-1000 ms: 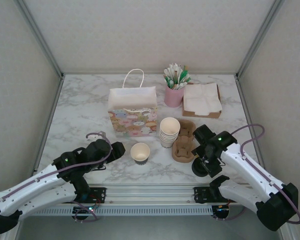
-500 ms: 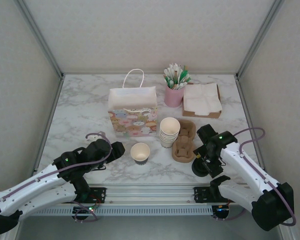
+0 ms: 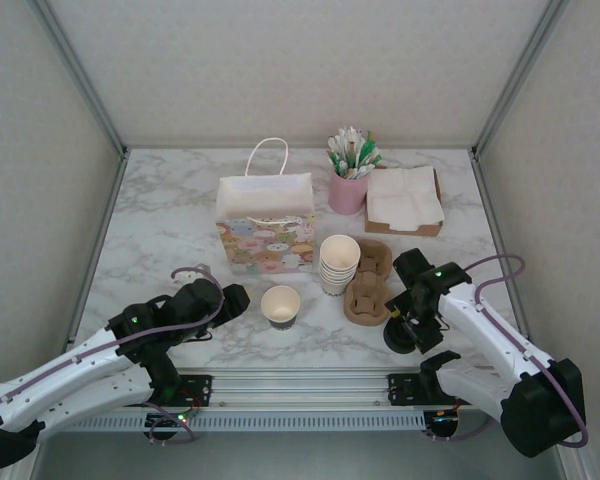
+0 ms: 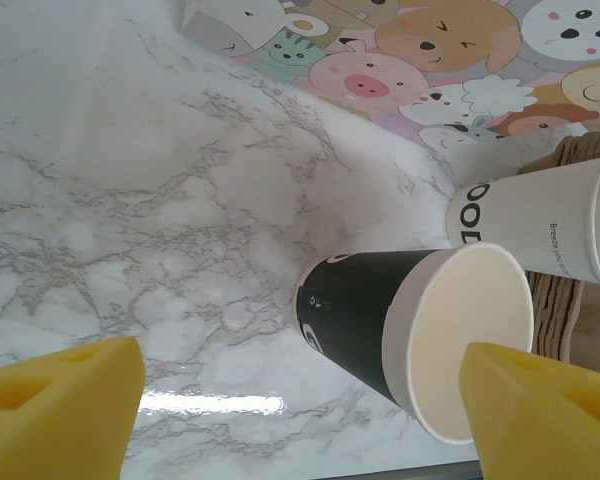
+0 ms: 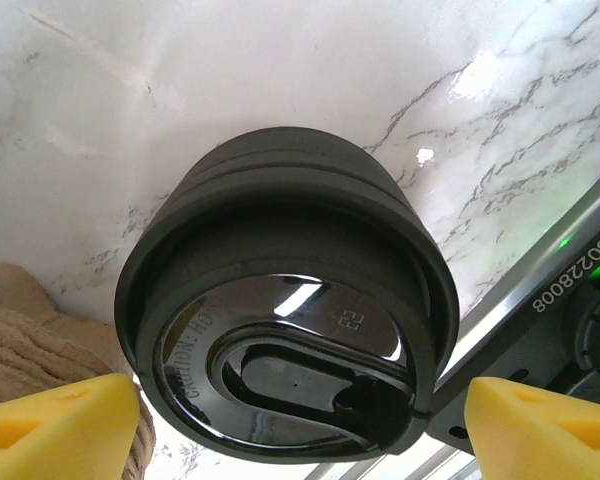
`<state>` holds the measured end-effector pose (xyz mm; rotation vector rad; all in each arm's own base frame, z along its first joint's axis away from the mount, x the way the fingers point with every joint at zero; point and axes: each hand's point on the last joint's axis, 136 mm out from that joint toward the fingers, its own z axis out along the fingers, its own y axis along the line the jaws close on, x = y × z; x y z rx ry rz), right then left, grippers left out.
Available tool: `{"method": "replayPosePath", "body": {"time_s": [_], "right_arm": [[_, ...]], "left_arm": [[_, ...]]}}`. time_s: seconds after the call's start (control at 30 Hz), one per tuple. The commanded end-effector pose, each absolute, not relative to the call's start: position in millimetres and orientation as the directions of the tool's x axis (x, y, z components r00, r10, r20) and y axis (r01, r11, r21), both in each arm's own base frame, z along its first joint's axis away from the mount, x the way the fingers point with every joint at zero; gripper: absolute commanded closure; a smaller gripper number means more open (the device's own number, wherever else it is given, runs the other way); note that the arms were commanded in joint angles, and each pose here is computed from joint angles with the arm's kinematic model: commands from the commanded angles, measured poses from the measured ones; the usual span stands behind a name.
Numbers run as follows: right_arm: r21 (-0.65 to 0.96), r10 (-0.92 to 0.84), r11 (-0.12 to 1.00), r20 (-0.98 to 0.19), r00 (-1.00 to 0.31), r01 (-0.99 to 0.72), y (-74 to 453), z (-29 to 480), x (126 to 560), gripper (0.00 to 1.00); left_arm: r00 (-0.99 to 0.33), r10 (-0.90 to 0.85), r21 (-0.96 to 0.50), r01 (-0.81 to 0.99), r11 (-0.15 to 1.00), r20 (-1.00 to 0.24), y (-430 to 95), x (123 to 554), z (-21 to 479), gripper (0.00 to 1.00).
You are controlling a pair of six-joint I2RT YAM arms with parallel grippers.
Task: Pack the takeout coffee
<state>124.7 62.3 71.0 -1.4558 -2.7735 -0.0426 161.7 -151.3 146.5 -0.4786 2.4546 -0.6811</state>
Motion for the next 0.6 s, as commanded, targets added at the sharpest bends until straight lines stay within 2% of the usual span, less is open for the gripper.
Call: {"method": "replayPosePath", "body": {"time_s": [0.0, 0.2, 0.4, 0.57], "right_arm": [[-0.013, 0.825, 0.565, 0.025, -0.564, 0.825, 58.2, 64.4, 118.2, 0.16], [-0.025, 0.821, 0.570, 0.024, -0.570, 0.821, 56.9, 61.0, 117.4, 0.15], [-0.020, 0.820, 0.572, 0.014, -0.572, 0.820, 55.2, 63.6, 118.0, 0.23], [-0.022, 0.817, 0.577, -0.001, -0.577, 0.817, 51.6, 67.6, 119.5, 0.23]], "left_arm": [[-0.775, -0.485, -0.540, -0.225, 0.811, -0.406, -143.2, 162.7, 140.8, 0.18], [-0.775, -0.487, -0.542, -0.227, 0.809, -0.403, -143.7, 163.0, 140.7, 0.18], [-0.774, -0.487, -0.541, -0.226, 0.810, -0.405, -143.8, 163.2, 141.2, 0.18], [-0.773, -0.487, -0.541, -0.226, 0.810, -0.406, -143.1, 163.1, 142.0, 0.18]]}}
